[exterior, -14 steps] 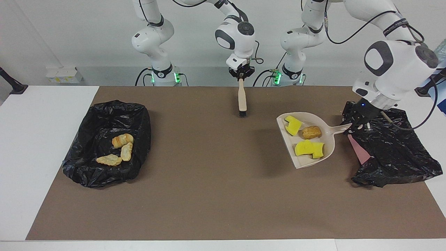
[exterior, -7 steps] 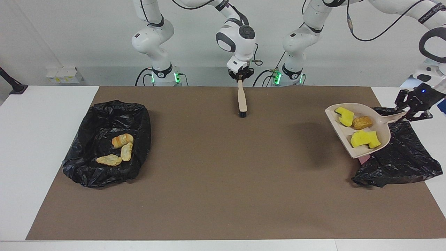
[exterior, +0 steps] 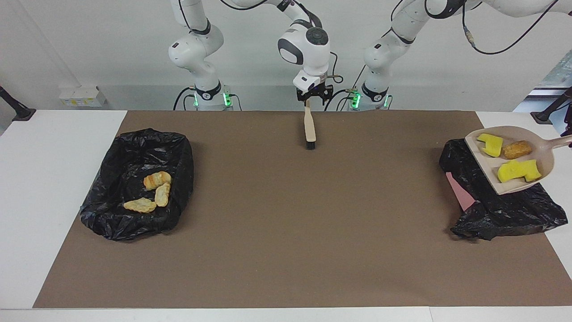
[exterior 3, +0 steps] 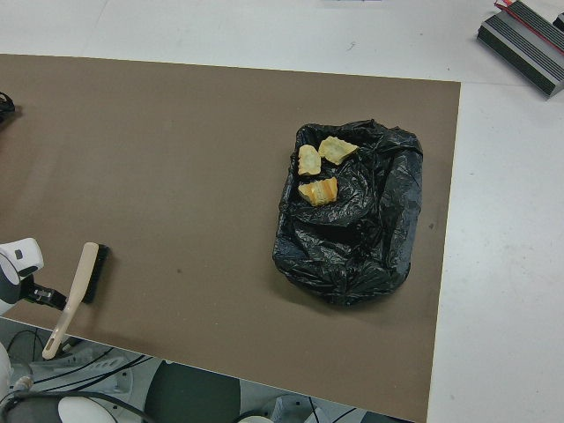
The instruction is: Sweep and dump trash in bin
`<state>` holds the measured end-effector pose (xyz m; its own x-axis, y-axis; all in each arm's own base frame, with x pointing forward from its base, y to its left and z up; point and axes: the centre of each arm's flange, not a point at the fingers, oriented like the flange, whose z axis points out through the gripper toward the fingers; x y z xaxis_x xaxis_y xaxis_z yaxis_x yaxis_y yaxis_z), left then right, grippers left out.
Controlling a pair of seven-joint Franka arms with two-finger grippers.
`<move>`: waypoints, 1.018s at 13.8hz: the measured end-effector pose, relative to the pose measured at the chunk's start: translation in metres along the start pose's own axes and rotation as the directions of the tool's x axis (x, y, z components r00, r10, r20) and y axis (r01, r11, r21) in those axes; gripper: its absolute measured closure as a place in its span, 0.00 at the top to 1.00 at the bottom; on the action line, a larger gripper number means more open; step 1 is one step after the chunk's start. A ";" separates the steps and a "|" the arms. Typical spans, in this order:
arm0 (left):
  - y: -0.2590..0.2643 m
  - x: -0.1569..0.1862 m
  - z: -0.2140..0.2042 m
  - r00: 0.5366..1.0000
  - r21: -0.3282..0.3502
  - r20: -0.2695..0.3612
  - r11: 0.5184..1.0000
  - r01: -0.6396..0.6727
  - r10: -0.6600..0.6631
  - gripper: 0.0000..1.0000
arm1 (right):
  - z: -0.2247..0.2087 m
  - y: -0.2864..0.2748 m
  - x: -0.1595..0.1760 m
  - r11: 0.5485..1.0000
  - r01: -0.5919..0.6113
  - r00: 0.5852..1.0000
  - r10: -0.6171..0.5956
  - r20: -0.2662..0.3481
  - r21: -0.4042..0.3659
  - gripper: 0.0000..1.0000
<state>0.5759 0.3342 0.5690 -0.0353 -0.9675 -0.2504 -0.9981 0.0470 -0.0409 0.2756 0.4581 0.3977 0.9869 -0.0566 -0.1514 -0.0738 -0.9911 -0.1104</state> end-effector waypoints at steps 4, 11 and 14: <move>-0.008 0.001 0.010 0.983 -0.027 0.182 0.999 -0.026 0.031 0.32 | -0.100 0.060 0.048 0.998 -0.056 0.997 0.058 -0.050 0.027 0.89; -0.030 0.079 0.006 0.854 -0.136 0.508 0.990 -0.046 0.110 0.32 | -0.209 0.166 0.142 0.998 0.024 0.984 -0.033 -0.173 -0.055 1.00; -0.026 0.091 -0.029 0.791 -0.147 0.601 0.989 -0.030 0.113 0.32 | -0.234 0.188 0.158 0.985 0.142 0.973 -0.158 -0.170 -0.101 1.00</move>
<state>0.5969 0.2373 0.5751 -0.1102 -0.6106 -0.7843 -0.9932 0.0385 0.1095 0.4517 0.2347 0.5831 0.9960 0.0809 0.0375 0.0821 -0.9961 -0.0314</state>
